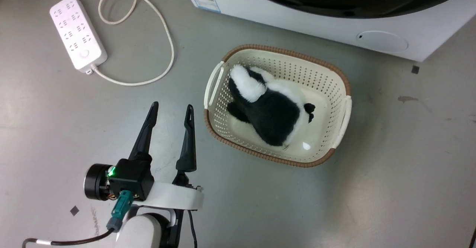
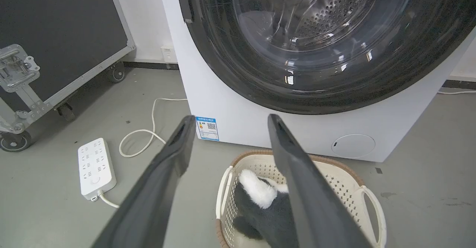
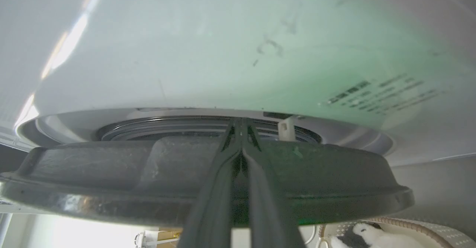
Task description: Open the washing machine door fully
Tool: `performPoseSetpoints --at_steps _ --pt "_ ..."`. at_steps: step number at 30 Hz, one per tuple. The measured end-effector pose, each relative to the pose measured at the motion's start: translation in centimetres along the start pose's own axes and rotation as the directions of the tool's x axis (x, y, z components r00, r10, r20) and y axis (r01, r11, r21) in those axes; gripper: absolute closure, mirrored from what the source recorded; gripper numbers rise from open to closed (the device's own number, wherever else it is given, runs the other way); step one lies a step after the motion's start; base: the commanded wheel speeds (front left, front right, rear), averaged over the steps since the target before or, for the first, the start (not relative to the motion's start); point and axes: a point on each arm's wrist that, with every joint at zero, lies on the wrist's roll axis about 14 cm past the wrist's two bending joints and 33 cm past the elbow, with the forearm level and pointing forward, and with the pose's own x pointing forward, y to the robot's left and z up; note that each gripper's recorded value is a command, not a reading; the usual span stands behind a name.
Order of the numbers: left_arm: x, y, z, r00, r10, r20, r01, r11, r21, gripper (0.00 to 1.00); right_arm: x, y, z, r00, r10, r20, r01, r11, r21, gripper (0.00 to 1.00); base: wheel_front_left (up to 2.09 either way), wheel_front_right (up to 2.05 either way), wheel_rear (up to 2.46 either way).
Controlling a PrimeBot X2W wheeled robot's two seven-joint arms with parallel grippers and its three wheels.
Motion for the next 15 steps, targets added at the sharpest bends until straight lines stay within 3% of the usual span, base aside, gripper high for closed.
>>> performPoseSetpoints --at_steps 10,15 --pt "-0.2 0.3 1.7 0.998 0.012 0.056 -0.011 1.000 -0.005 0.00 -0.6 0.8 -1.4 0.993 0.030 -0.118 -0.019 0.995 0.094 1.00 0.00 0.00 0.00" --pt "-0.9 0.7 3.4 0.994 0.020 0.105 -0.019 1.000 -0.014 0.00 -2.5 1.1 -3.9 0.978 0.036 -0.204 -0.013 0.994 0.112 1.00 0.00 0.00 0.00"
